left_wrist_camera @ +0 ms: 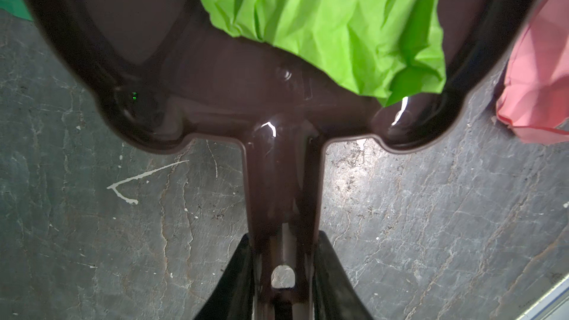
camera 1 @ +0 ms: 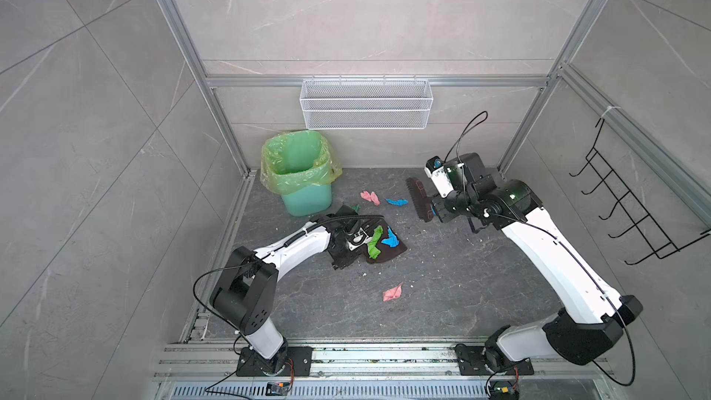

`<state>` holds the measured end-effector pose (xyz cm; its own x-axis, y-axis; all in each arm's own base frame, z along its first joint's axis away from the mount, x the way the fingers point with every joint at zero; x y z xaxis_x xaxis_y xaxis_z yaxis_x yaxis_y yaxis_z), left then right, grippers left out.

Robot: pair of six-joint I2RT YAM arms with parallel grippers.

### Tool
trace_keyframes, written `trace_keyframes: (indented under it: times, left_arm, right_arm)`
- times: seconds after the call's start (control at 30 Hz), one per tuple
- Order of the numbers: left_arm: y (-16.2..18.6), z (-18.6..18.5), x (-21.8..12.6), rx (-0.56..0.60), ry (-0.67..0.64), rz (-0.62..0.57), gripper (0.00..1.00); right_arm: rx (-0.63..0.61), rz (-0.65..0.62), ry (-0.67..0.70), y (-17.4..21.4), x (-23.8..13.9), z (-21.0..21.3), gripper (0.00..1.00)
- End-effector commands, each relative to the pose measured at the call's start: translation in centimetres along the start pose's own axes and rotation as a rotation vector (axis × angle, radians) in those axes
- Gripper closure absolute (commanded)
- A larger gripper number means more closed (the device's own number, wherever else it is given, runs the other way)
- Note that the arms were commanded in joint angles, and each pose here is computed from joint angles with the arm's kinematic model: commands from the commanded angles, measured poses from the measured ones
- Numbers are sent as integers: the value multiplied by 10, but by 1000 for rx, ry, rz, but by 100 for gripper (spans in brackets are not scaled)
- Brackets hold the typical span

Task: Sweep away the paper scraps from the table
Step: 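Lift the dustpan with the left gripper while the right gripper raises the brush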

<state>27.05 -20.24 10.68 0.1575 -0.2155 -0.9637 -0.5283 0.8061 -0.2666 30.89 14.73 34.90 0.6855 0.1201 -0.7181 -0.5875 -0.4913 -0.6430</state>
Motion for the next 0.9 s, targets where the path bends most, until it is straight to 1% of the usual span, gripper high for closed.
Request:
trace_keyframes:
  times: [0.0,0.23,0.47,0.67,0.77,0.87]
  left_arm:
    - [-21,7,-42,-39,-3,-134,100]
    - [-34,22,-96,-74,-38,-204,100]
    - [-38,40,-140,-123,-90,-235,100]
    - [-37,61,-177,-195,-151,-249,100]
    - [-31,69,-196,-232,-173,-239,100]
    - [-22,78,-207,-277,-167,-212,100]
  right_arm:
    - [74,-35,94,-1,2,-21,100]
    - [106,18,68,12,25,-18,100]
    - [113,31,53,15,33,-15,100]
    - [117,40,34,20,40,-10,100]
    - [115,48,28,24,43,-8,100]
    - [114,44,16,24,45,-6,100]
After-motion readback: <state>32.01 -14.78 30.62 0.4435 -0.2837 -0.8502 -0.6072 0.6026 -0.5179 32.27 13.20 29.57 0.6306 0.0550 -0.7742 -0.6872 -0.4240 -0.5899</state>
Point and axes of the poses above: each gripper's point midway between its finger pads, its own x axis out along the fingers, its own z axis along the line the jaws close on, y = z × x, the point moved 3 cm from there along -x, back along the fingers, and after that the axes turned 2 degrees about -x, right-handed, at the moved point
